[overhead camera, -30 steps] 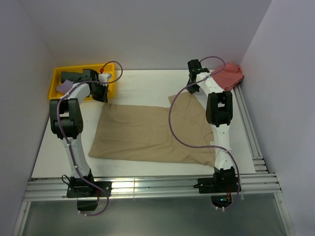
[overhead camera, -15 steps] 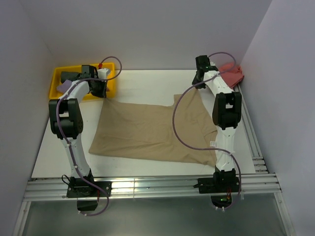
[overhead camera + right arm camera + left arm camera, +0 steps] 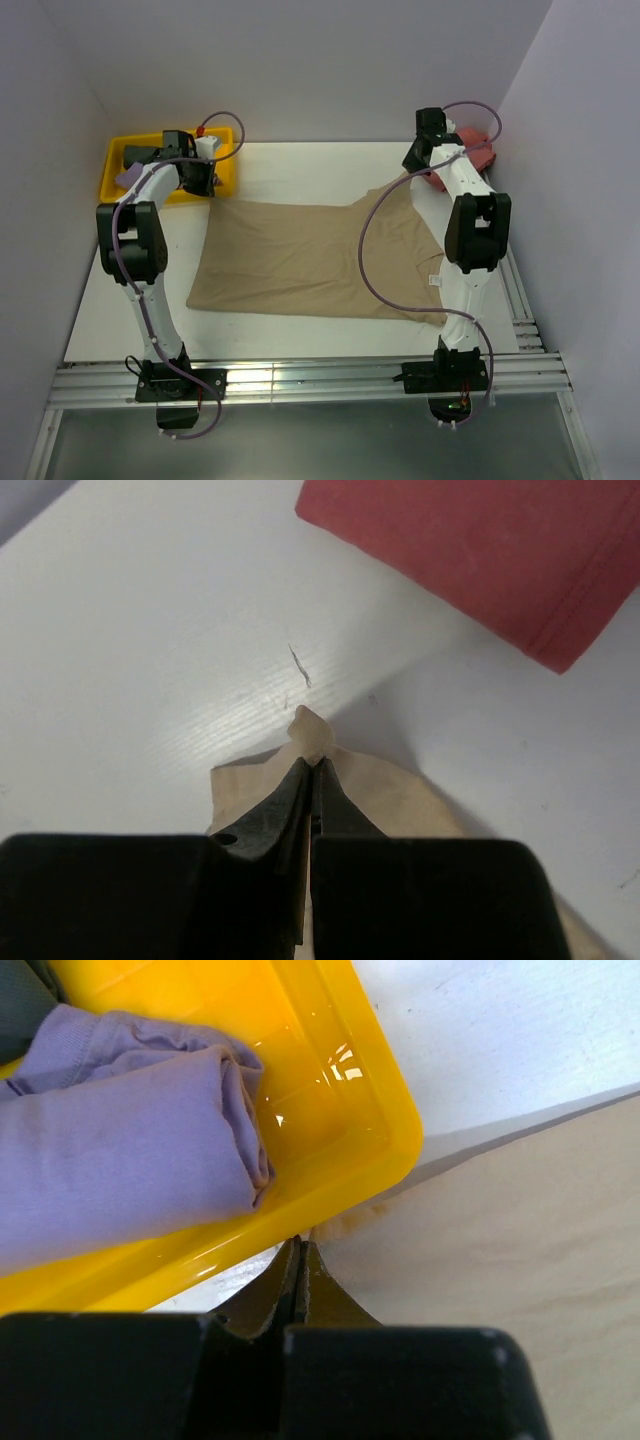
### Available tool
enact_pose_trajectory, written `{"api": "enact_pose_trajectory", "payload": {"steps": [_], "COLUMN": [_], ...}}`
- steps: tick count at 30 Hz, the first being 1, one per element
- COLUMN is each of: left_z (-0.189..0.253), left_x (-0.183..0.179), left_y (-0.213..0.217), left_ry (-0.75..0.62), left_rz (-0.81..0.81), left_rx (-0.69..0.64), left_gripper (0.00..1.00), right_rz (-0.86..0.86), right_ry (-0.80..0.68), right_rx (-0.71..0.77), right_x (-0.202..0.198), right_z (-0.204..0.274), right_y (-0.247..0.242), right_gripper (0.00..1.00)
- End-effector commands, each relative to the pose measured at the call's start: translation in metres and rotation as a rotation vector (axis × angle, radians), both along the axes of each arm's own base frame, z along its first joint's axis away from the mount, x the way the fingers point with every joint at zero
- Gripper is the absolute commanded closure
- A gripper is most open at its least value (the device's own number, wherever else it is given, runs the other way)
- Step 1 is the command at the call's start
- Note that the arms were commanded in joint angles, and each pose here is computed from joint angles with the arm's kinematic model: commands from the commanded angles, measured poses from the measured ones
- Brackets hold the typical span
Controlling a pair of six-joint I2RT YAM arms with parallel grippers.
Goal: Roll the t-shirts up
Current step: Fold the tshirt
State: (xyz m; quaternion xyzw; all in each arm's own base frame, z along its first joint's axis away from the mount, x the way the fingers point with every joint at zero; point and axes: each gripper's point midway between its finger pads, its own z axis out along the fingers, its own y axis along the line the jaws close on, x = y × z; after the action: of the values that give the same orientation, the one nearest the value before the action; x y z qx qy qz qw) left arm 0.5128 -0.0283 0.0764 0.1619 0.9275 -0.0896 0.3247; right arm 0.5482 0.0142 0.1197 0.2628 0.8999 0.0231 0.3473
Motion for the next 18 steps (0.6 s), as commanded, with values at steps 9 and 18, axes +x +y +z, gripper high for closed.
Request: {"api": "enact_pose_trajectory", "payload": {"steps": [9, 18], "left_z": [0.073, 0.063], "left_x": [-0.004, -0.044], "left_y": [0.007, -0.002], "left_ry": [-0.172, -0.086], "left_rz": [-0.06, -0.172], "left_rx": [-0.018, -0.011], "left_gripper": [1.0, 1.0], "right_rz": [-0.08, -0.102], "right_ry": [-0.056, -0.027], "right_rx": [0.029, 0.112], "right_x": [-0.062, -0.138], "right_z": [0.033, 0.013], "right_y": [-0.011, -0.001], "right_gripper": [1.0, 1.0]}}
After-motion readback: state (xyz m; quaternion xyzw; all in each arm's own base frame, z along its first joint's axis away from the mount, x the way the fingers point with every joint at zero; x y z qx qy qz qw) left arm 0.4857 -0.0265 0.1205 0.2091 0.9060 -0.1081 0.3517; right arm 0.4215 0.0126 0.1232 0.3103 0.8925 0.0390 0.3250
